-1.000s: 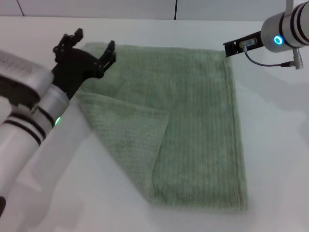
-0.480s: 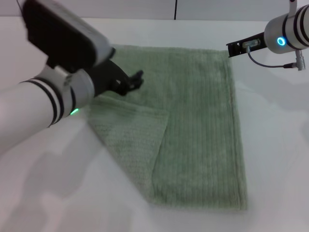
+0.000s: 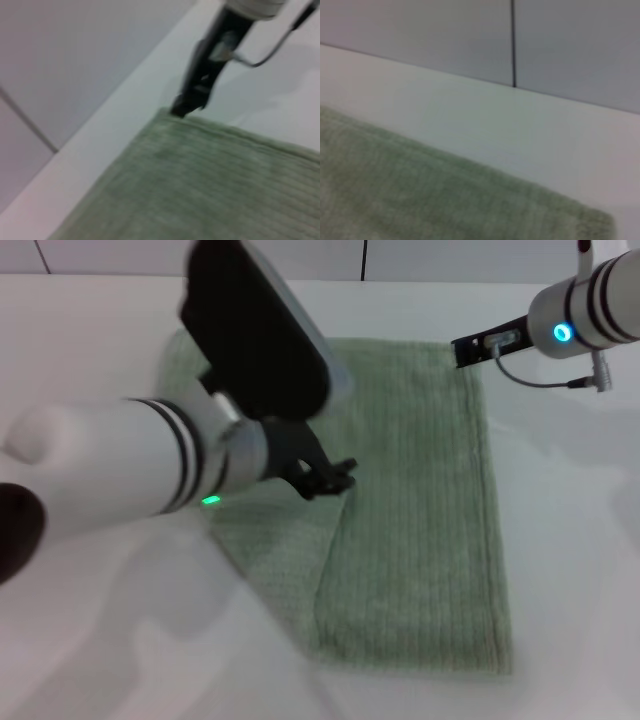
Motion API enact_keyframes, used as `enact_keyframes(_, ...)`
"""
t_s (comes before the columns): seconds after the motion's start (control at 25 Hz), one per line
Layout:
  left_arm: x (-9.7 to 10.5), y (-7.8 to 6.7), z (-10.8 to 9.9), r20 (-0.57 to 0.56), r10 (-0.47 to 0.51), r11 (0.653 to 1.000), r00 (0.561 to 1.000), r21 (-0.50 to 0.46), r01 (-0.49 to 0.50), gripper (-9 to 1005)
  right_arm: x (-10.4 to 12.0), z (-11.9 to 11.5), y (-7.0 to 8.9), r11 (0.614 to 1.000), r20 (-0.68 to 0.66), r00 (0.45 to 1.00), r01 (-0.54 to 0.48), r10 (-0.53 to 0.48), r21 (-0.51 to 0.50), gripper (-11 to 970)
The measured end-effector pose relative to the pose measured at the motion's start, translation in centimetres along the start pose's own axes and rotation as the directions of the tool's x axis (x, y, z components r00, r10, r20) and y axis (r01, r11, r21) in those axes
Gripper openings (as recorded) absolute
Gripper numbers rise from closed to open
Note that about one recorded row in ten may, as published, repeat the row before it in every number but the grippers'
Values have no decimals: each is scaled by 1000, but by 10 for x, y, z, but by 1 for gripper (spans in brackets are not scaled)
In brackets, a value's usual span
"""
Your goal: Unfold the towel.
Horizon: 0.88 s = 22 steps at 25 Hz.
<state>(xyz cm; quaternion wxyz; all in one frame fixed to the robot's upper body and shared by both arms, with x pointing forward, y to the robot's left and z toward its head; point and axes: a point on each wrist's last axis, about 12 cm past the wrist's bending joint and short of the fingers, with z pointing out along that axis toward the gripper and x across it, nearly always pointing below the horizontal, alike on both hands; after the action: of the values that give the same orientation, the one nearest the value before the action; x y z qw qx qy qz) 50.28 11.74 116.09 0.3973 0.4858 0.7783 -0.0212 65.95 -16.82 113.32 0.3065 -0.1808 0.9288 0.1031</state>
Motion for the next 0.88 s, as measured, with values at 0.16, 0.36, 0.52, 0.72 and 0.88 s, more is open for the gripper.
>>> enact_keyframes(0.16,-1,-6,9,-2,20,1000,1000,17,-20,722,2,6,4,1000,-5,1000,0,0,-10,-1)
enact_keyframes(0.36,1,-12,32,-2,51,998,999,33,-51,719,8,15,6,1000,-27,1000,3,-4,-13,-1)
enact_keyframes(0.52,0,-11,43,-20,75,997,997,38,-74,715,12,19,7,1000,-34,999,-1,0,-27,-1)
enact_keyframes(0.72,3,-8,55,-44,82,996,996,40,-80,711,13,20,7,1000,-30,1000,-3,2,-28,-1)
enact_keyframes(0.88,5,-6,63,-58,81,996,995,39,-79,708,14,22,9,1000,-33,999,-2,1,-31,-2)
